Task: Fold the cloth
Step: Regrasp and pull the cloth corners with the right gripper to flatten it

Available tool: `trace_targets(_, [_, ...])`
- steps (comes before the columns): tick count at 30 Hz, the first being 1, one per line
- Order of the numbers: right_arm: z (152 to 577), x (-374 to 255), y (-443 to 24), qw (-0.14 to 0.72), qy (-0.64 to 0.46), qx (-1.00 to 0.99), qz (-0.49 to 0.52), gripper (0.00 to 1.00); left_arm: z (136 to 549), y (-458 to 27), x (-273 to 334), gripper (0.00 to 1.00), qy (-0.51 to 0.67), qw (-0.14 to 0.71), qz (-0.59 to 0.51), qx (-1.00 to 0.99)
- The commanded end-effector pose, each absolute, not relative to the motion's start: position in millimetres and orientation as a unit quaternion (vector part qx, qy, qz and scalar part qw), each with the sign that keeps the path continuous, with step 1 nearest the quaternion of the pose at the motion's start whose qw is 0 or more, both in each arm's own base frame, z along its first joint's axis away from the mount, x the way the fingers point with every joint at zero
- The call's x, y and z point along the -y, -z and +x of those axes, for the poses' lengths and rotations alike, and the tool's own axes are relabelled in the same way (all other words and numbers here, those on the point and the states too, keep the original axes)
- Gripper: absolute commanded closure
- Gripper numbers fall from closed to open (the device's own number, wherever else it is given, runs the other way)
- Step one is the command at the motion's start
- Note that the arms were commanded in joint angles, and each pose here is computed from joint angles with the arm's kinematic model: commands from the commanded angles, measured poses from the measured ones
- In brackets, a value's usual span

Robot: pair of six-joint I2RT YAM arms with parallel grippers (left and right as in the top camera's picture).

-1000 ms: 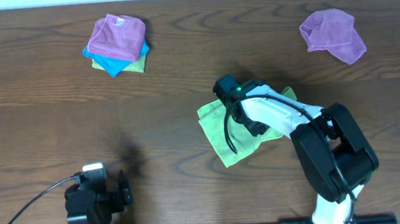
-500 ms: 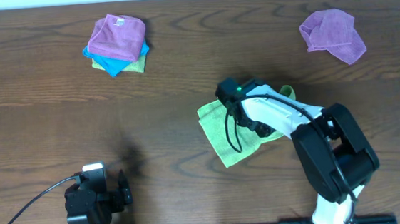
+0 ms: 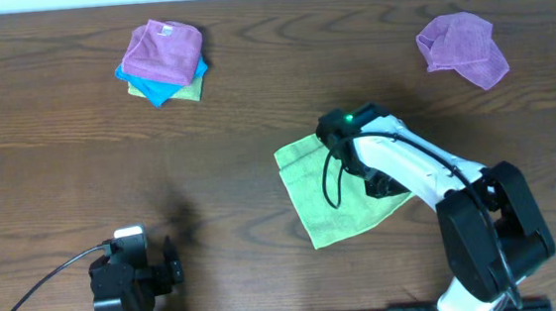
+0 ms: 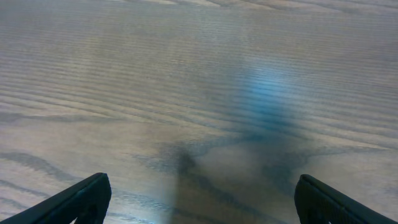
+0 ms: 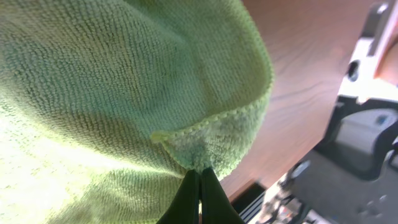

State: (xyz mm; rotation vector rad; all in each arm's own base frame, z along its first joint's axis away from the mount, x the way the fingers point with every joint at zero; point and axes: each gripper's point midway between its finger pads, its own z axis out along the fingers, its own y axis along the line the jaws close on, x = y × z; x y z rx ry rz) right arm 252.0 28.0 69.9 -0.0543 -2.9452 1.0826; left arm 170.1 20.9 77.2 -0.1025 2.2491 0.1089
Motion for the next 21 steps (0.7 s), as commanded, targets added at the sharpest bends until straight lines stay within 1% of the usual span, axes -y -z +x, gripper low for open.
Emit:
trace_targets(1, [244.6,-28.9,-66.8,0.008,-0.319,0.944,-0.083,0.99,158.3,-62.7,-28.8,0.05,-0.072,0.396,-0.037,-0.915])
trace_targets(5, [234.7,-21.5,-56.7,0.027,-0.305,0.943,-0.135,0.99,158.3,-62.7,-28.7,0.05,-0.072,0.396,-0.037,-0.915])
trace_targets(8, [221.9,-15.1,-38.7,0.054,-0.284,0.944,-0.161,0.99,158.6,-63.1,-29.3,0.05,-0.073,0.397,-0.038,-0.914])
trace_targets(10, [208.9,-10.0,-20.0,0.081,-0.259,0.947,-0.172,0.99,158.4,-63.0,-29.5,0.05,-0.074,0.397,-0.038,-0.914])
trace_targets(12, [203.9,-9.2,-8.6,0.090,-0.236,0.953,-0.166,0.99,159.3,-64.0,-29.5,0.05,-0.074,0.399,-0.038,-0.913])
trace_targets(16, [207.8,-8.8,-3.6,0.067,-0.201,0.965,-0.153,0.99,160.4,-64.9,-28.5,0.05,-0.071,0.402,-0.037,-0.912])
trace_targets(21, [230.7,-13.4,-23.7,-0.005,-0.163,0.977,-0.136,0.99,166.7,-69.2,-11.1,0.05,-0.022,0.417,-0.020,-0.908])
